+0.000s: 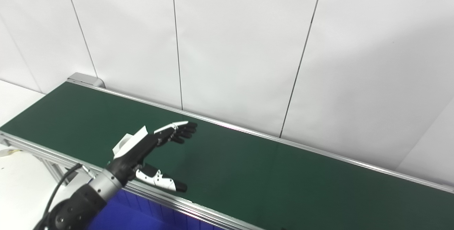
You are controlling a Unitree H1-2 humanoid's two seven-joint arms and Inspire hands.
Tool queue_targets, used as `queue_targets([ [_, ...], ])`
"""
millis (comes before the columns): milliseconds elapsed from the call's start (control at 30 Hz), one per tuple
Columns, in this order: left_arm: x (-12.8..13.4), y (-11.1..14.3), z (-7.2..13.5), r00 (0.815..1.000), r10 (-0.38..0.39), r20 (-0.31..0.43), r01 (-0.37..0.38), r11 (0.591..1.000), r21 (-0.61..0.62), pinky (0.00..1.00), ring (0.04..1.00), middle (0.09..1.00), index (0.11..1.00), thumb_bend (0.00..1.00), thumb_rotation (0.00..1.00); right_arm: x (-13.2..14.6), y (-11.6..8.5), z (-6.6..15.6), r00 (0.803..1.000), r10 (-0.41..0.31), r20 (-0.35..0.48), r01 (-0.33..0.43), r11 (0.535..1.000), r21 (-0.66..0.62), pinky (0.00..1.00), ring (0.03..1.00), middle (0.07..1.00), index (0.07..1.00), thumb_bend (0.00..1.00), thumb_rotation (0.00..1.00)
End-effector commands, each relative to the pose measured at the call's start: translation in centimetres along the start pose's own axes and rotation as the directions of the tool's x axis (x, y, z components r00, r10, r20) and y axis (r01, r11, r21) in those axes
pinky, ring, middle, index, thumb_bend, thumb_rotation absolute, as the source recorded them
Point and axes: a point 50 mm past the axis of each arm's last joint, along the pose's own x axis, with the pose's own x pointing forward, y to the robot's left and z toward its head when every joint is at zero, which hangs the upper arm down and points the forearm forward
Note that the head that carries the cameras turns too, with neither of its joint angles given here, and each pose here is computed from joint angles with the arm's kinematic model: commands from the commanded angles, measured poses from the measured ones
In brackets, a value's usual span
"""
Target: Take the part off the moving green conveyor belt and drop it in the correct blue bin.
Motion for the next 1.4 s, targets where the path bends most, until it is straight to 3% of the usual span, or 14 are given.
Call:
queue_targets([
  [0,0.9,2.2,0.3,0.999,0.035,0.009,-0.036,0.995,0.094,0.77,0.822,0.851,0.851,0.80,0.18,0.7,-0.2,1.3,0.997,-0.010,0.074,0.010,1.000,0.005,0.84,0.893,0.914,0.972,0.54,0.66],
  [400,3.7,5.3,-1.5,0.995,-0.031,-0.093,0.064,0.924,0.377,0.75,0.859,0.849,0.842,0.85,0.00,0.7,-0.3,1.4,0.997,-0.007,0.076,0.006,1.000,0.001,0.84,0.897,0.915,0.974,0.53,0.67],
  [567,5.1,6.3,-2.9,0.990,-0.062,-0.130,0.118,0.868,0.482,0.71,0.828,0.841,0.839,0.86,0.04,0.7,-0.5,1.4,0.997,-0.008,0.075,0.008,1.000,-0.004,0.84,0.894,0.913,0.972,0.53,0.66],
  [833,6.7,7.1,-4.4,0.978,-0.071,-0.197,0.174,0.800,0.575,0.72,0.805,0.825,0.828,0.86,0.00,0.7,-0.7,1.3,0.997,-0.007,0.074,0.007,1.000,0.005,0.84,0.898,0.914,0.975,0.54,0.67],
  [967,7.3,7.1,-5.2,0.971,-0.075,-0.228,0.208,0.738,0.642,0.70,0.775,0.817,0.816,0.87,0.00,0.7,-0.8,1.3,0.997,-0.004,0.076,0.004,1.000,0.008,0.85,0.900,0.917,0.977,0.53,0.66],
  [1200,8.0,7.2,-6.6,0.960,-0.087,-0.266,0.250,0.698,0.671,0.66,0.745,0.813,0.802,0.89,0.00,0.6,-0.7,1.5,0.997,-0.002,0.077,0.002,1.000,0.008,0.85,0.902,0.918,0.978,0.53,0.66],
  [1367,8.6,7.2,-7.6,0.943,-0.110,-0.313,0.309,0.635,0.708,0.66,0.758,0.824,0.804,0.89,0.00,0.6,-0.7,1.5,0.997,-0.001,0.078,0.001,1.000,0.005,0.85,0.903,0.919,0.981,0.54,0.67],
])
